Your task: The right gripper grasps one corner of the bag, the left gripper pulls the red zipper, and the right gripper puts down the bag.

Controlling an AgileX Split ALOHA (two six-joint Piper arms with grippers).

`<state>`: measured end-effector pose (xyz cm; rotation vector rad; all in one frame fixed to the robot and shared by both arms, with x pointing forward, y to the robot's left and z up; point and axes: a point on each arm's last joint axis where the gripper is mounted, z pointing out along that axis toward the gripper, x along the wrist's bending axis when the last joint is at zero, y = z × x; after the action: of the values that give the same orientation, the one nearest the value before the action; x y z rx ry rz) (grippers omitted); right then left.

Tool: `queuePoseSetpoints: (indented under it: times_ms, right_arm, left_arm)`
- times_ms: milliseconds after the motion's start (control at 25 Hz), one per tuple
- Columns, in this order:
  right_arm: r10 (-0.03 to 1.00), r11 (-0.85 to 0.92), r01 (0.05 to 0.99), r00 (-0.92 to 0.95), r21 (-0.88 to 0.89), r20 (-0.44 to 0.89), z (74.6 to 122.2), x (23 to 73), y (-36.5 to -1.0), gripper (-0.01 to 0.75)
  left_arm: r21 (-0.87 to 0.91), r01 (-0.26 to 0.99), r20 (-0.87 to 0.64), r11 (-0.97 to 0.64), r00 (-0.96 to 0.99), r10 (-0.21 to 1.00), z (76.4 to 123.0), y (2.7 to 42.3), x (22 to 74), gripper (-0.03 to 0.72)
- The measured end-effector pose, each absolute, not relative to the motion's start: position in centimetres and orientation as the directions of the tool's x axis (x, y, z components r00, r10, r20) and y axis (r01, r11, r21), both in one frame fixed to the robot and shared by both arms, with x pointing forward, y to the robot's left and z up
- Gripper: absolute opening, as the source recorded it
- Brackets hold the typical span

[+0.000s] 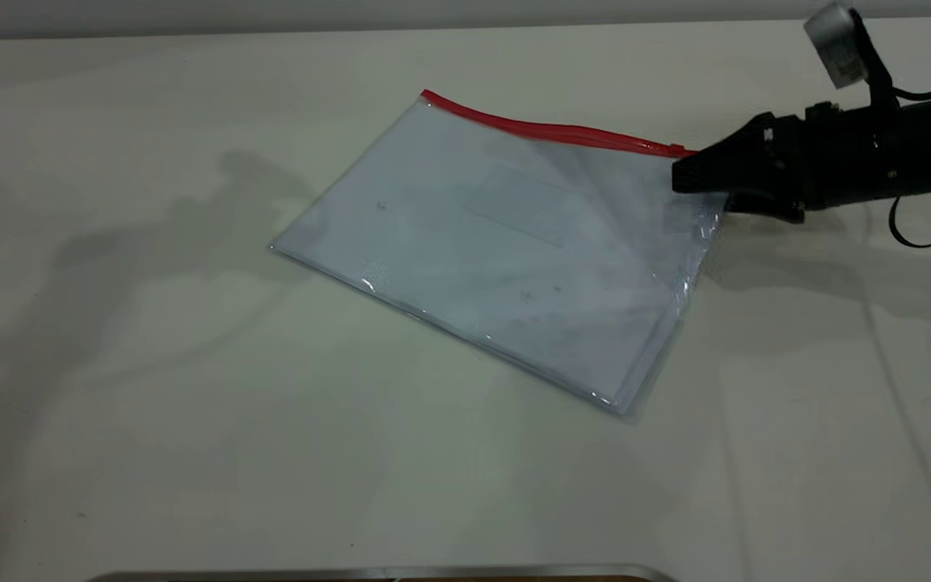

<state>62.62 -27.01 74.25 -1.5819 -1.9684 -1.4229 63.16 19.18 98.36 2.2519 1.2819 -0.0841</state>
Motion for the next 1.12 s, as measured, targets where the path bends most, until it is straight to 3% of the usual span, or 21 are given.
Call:
queuePoseSetpoints:
  times_ms: [320,680,800,1040,1120]
  right_arm:
    - [0.618,-0.056,0.847,-0.386,0.529,0.685,74.2,62.7,-26.6,0.481]
    - [0.612,-0.045,0.849,-0.394,0.527,0.686,74.1,62.6,-26.1,0.420]
    - [0.612,-0.043,0.848,-0.396,0.529,0.685,74.1,62.6,-26.0,0.339]
    - [0.610,-0.036,0.847,-0.402,0.531,0.682,74.1,62.6,-25.8,0.089]
    - [0.610,-0.026,0.843,-0.413,0.537,0.677,74.1,62.5,-25.7,0.037]
  left_arm:
    - [0.424,0.813,-0.310,-0.400,0.545,0.779,98.4,19.2,63.2,0.582]
    - [0.425,0.811,-0.309,-0.403,0.548,0.778,98.4,19.2,63.2,0.582]
    - [0.425,0.811,-0.309,-0.403,0.548,0.778,98.4,19.2,63.2,0.582]
    - [0.425,0.811,-0.309,-0.403,0.548,0.778,98.4,19.2,63.2,0.582]
    - [0.425,0.811,-0.309,-0.403,0.548,0.778,98.4,19.2,63.2,0.582]
